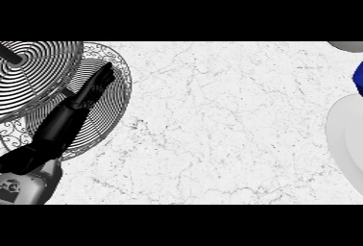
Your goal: Pick the croissant from the tray and place it in the plate
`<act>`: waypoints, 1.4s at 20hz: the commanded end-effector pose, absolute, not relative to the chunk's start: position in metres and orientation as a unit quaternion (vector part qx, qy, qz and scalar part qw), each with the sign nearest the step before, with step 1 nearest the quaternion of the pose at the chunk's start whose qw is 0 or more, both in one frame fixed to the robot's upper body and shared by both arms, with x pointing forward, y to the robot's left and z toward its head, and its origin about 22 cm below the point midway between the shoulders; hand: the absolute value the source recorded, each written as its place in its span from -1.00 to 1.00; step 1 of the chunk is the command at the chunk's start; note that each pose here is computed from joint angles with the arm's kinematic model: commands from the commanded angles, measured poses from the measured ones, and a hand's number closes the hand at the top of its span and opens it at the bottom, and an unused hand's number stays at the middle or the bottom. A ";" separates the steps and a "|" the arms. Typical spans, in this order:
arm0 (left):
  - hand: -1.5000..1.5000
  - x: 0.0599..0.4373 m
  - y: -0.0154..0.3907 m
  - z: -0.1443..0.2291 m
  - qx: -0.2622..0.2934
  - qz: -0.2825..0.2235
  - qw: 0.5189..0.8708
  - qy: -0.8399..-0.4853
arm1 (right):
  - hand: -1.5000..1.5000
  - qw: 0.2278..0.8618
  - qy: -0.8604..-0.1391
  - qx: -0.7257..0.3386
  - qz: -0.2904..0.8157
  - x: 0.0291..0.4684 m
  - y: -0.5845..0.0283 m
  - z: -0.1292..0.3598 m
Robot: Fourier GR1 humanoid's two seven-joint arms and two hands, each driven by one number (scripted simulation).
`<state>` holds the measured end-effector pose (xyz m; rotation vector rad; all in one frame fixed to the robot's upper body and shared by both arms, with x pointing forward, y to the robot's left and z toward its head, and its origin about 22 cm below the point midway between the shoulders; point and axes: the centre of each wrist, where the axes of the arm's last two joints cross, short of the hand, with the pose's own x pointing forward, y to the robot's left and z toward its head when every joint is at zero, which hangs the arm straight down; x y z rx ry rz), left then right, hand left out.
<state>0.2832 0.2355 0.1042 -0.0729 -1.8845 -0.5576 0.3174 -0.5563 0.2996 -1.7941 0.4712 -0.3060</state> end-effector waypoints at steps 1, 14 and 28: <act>0.00 0.284 0.234 0.103 -0.033 -0.234 0.555 -0.797 | 1.00 0.529 0.250 -0.773 -0.243 0.310 -0.564 0.292; 0.00 0.282 0.242 0.094 -0.020 -0.217 0.580 -0.785 | 1.00 0.578 0.263 -0.713 -0.296 0.273 -0.593 0.262; 0.00 0.281 0.240 0.091 -0.020 -0.217 0.582 -0.784 | -1.00 0.559 0.206 -0.725 -0.345 0.266 -0.594 0.184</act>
